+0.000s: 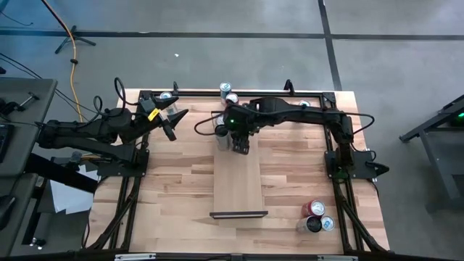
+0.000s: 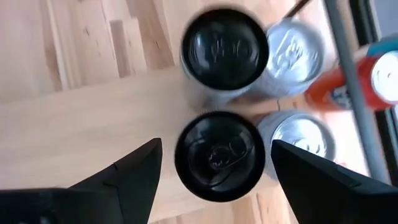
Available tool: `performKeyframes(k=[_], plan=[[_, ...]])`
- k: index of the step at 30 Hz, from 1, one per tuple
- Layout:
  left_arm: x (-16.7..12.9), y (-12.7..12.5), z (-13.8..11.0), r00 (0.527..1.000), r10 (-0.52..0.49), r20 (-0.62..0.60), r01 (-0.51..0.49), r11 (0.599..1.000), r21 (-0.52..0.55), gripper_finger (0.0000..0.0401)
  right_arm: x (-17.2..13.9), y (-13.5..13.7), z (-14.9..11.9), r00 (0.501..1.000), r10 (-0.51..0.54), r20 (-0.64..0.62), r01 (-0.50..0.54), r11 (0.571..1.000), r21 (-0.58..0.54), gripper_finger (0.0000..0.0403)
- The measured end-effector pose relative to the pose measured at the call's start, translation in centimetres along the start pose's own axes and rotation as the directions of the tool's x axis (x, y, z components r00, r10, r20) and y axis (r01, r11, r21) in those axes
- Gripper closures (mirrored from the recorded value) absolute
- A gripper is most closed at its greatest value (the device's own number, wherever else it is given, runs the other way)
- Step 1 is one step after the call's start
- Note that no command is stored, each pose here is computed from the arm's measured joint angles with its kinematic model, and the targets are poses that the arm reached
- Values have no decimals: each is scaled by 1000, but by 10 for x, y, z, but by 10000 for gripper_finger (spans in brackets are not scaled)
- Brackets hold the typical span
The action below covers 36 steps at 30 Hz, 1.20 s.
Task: Place canned beverage on shelf
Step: Put the top white pink soda can on the shelf aligned with the other white pink soda can
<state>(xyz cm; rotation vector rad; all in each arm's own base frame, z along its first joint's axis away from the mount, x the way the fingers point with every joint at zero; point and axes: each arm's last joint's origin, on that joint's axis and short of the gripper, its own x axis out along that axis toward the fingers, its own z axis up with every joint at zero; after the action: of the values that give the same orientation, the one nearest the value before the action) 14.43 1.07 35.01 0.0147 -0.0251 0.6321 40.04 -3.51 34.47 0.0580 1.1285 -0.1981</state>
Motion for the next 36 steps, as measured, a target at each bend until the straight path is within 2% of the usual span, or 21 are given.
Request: performKeyframes(k=[5, 11, 15, 19, 23, 28, 30, 32, 36], plan=[[0, 0, 0, 1000, 0, 0, 0, 1000, 2, 166, -19, -2, 5, 999, 2, 35, -1, 999, -47, 115], [0, 0, 0, 1000, -1, 0, 1, 1000, 9, 166, -34, 3, -10, 997, -1, -78, -3, 998, -56, 124], [0, 0, -1, 1000, -1, -5, 1, 1000, 12, 166, -40, 19, -30, 993, 7, -118, -15, 998, -59, 159], [0, 0, -1, 1000, -1, -12, 2, 1000, 19, 166, -40, 36, -57, 999, 26, -42, -27, 1000, -13, 213], [0, 0, -1, 1000, -1, -12, 2, 1000, 19, 166, -18, 51, -86, 993, 45, 107, -58, 991, 119, 285], [0, 0, -1, 1000, -1, -12, 1, 1000, 18, 166, 22, 61, -101, 948, 90, 305, -186, 934, 305, 387], [0, 0, -1, 1000, -1, -12, 1, 1000, 18, 166, 36, 62, -102, 931, 59, 361, -194, 915, 352, 392], [0, 0, -1, 1000, -1, -12, 1, 1000, 18, 166, 45, 62, -105, 933, 4, 359, -155, 906, 394, 385], [0, 0, -1, 1000, -1, -12, 1, 1000, 18, 166, 51, 59, -109, 941, -81, 329, -55, 922, 384, 398]])
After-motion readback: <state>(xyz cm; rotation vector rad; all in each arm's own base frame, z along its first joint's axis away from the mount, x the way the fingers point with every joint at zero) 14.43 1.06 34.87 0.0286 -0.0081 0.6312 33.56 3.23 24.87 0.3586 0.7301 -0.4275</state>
